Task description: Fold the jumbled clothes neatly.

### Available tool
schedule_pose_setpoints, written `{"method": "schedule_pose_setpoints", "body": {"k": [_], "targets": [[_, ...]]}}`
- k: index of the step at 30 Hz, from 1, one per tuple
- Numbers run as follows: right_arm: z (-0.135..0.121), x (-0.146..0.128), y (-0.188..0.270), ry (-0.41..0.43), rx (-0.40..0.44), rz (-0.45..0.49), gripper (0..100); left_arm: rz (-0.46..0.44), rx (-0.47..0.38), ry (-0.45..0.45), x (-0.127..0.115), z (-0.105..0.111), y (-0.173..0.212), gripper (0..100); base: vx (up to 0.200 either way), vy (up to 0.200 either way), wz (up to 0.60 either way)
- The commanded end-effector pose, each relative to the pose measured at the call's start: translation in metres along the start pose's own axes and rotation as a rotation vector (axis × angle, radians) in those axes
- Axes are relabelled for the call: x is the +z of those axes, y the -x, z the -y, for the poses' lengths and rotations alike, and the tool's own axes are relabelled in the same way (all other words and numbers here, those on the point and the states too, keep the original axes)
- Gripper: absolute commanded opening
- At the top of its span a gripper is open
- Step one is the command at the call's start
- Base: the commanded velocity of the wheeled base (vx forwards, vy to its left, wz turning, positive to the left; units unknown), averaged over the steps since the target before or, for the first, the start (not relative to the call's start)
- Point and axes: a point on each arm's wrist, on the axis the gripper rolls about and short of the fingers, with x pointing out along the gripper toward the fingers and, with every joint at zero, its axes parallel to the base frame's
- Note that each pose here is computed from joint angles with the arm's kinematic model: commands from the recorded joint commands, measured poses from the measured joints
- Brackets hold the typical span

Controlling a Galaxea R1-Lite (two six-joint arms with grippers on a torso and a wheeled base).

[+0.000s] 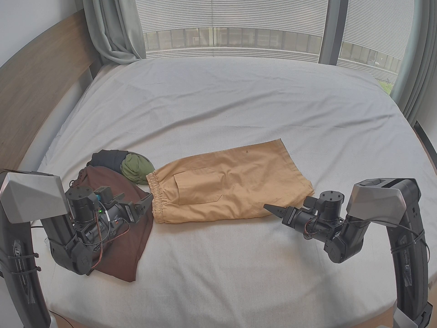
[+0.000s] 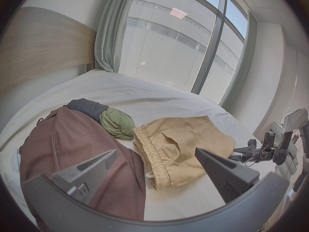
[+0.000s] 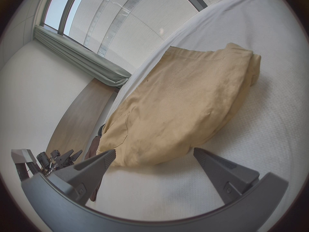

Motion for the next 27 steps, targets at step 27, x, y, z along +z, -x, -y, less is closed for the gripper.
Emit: {"method": "schedule_pose_setpoints", "body": {"k": [27], "targets": [[0.002,-0.012,-0.058,-0.022,0.032,0.099,100,-0.003,0.005,0.006,-0.001,-0.003,0.0,100,0.0,0.0,0.0]]}}
